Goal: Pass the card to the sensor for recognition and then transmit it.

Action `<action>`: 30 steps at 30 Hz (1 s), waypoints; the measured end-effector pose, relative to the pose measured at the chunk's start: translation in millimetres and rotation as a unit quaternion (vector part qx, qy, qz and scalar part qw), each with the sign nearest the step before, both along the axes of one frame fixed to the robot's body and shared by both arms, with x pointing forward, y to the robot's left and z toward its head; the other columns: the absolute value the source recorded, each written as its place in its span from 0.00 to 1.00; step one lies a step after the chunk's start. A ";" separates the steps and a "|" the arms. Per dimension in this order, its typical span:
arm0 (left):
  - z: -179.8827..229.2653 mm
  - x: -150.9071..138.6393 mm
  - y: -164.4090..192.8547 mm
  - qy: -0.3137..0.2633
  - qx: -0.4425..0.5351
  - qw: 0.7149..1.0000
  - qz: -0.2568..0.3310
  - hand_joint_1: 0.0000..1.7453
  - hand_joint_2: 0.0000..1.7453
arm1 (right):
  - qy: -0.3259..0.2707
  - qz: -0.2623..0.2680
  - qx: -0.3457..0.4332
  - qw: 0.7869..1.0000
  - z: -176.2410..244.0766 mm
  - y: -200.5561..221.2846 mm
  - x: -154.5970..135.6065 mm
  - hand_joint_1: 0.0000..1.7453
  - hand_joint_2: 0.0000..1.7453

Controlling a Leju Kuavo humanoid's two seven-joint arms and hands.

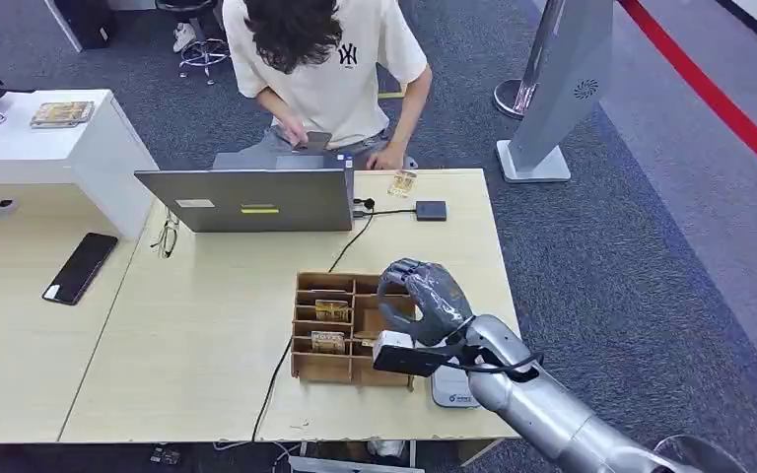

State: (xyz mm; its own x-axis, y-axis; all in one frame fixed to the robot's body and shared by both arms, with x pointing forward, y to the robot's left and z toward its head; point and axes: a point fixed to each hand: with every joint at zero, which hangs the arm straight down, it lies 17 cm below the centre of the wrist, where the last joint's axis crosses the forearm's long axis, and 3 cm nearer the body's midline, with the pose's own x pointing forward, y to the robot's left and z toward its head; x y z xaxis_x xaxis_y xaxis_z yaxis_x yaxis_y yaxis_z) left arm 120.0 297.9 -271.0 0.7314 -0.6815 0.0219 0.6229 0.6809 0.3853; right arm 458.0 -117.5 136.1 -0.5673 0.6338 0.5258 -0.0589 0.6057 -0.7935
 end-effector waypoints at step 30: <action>0.0 -1.0 0.7 0.004 0.003 1.000 -0.002 0.00 0.00 | 0.015 -0.007 -0.017 1.000 -15.1 4.7 6.3 0.46 1.00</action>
